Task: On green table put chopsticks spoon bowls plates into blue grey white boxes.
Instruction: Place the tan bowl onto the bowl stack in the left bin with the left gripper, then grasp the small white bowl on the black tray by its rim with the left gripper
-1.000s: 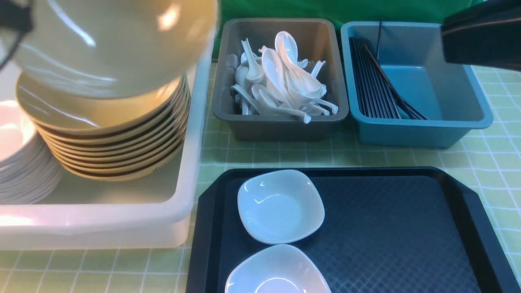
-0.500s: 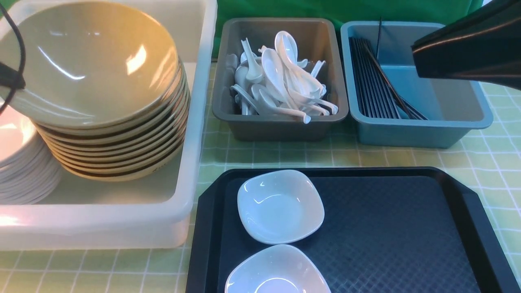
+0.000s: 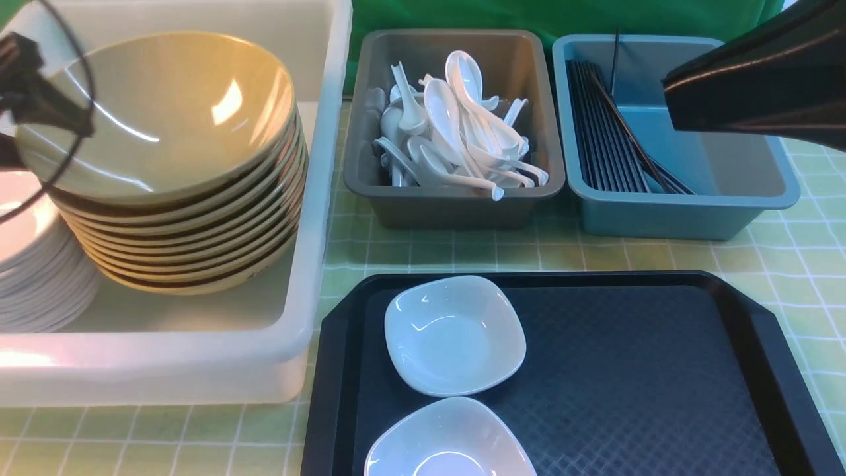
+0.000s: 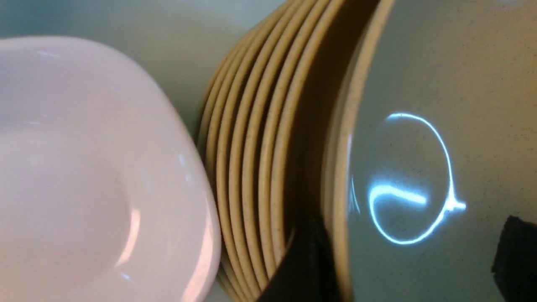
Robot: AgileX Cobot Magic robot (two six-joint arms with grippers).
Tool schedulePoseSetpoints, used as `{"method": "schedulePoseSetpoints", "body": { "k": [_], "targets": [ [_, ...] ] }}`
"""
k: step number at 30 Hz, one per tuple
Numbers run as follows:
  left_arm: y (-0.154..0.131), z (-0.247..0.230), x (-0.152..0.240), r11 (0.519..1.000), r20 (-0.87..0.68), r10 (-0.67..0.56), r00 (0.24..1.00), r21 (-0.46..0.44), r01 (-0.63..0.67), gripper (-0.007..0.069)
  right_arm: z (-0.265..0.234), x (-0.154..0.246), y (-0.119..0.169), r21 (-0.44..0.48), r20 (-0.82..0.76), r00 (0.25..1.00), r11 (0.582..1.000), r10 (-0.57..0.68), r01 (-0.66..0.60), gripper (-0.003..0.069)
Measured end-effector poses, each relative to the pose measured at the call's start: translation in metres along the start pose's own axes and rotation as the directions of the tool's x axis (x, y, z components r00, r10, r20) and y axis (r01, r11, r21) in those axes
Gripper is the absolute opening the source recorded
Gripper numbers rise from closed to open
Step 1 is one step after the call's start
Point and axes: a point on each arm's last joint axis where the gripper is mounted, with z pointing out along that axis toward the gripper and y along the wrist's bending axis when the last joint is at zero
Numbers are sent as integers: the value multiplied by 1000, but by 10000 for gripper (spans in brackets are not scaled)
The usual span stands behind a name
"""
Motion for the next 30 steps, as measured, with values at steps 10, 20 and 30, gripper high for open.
{"method": "schedulePoseSetpoints", "body": {
  "k": [10, 20, 30],
  "targets": [
    [-22, -67, -29, 985, 106, 90, 990, -154, -73, 662, 0, 3, 4, -49, -32, 996, 996, -78, 77, 29],
    [-157, -77, 40, 823, 117, 509, 853, 224, -522, 610, -1, 13, 0, 14, -138, 990, 999, 31, -29, 45],
    [-208, 40, 180, 531, -293, 847, 443, 460, -712, 539, -20, 27, 26, 30, -146, 989, 1000, 11, -7, 47]
  ]
}}
